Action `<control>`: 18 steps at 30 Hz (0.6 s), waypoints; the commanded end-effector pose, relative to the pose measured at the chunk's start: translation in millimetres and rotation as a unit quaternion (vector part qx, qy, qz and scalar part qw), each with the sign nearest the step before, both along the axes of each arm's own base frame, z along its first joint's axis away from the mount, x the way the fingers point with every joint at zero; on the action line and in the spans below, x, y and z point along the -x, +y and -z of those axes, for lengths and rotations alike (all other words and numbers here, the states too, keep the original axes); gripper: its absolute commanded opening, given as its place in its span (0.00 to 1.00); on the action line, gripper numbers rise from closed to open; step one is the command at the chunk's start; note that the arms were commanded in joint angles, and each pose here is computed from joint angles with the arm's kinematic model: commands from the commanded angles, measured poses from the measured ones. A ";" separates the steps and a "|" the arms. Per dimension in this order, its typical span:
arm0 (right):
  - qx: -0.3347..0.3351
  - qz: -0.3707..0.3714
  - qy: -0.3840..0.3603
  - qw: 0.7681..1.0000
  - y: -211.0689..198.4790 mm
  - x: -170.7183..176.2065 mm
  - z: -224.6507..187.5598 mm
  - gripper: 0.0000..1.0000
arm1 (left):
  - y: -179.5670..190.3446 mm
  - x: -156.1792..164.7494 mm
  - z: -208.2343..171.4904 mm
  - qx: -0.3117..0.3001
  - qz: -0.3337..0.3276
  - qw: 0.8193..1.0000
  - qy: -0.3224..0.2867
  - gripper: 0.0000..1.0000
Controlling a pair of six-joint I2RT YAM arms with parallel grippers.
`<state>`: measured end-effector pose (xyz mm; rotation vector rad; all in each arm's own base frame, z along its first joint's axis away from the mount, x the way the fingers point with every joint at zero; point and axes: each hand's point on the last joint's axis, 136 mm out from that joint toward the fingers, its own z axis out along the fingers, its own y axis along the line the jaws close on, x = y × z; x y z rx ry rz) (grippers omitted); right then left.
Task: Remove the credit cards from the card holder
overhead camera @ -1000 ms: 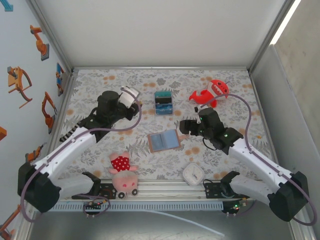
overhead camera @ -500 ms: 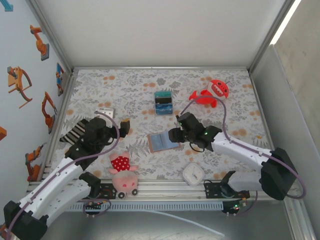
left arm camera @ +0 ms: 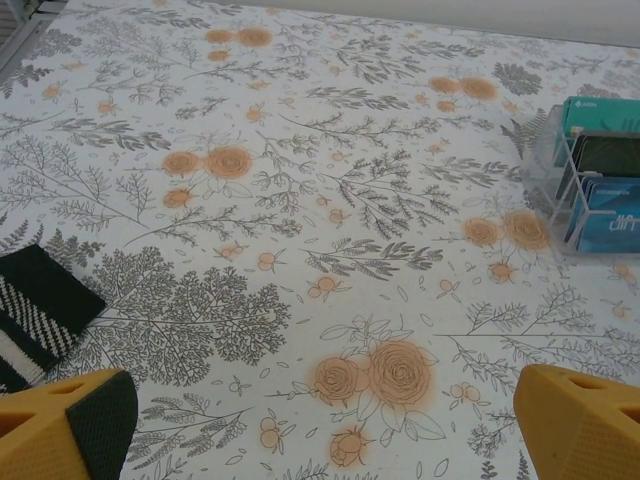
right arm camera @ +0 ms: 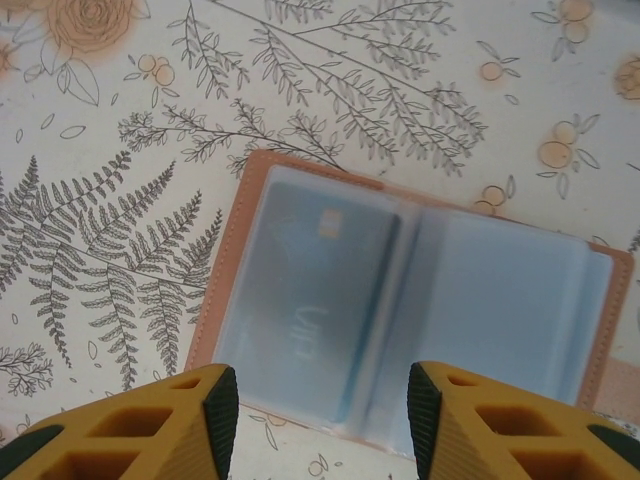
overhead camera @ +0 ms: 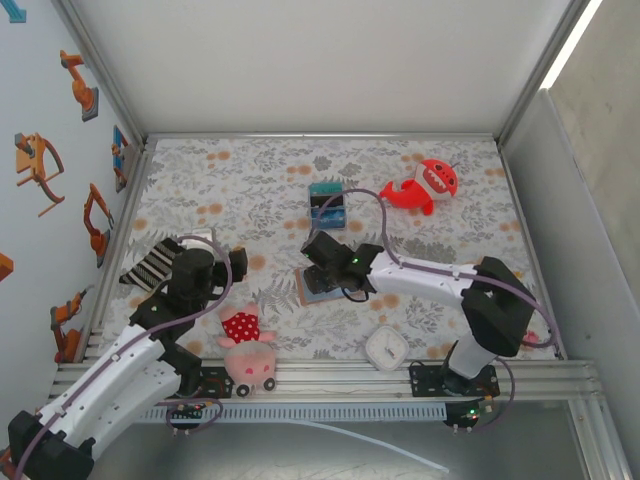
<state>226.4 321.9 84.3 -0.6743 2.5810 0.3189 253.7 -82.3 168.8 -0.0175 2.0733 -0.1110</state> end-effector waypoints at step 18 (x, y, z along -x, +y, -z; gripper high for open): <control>0.102 -0.047 0.027 0.993 18.5 10.8 52.1 0.47 | 5.0 -1.9 15.7 -0.013 -0.021 0.999 0.021 0.97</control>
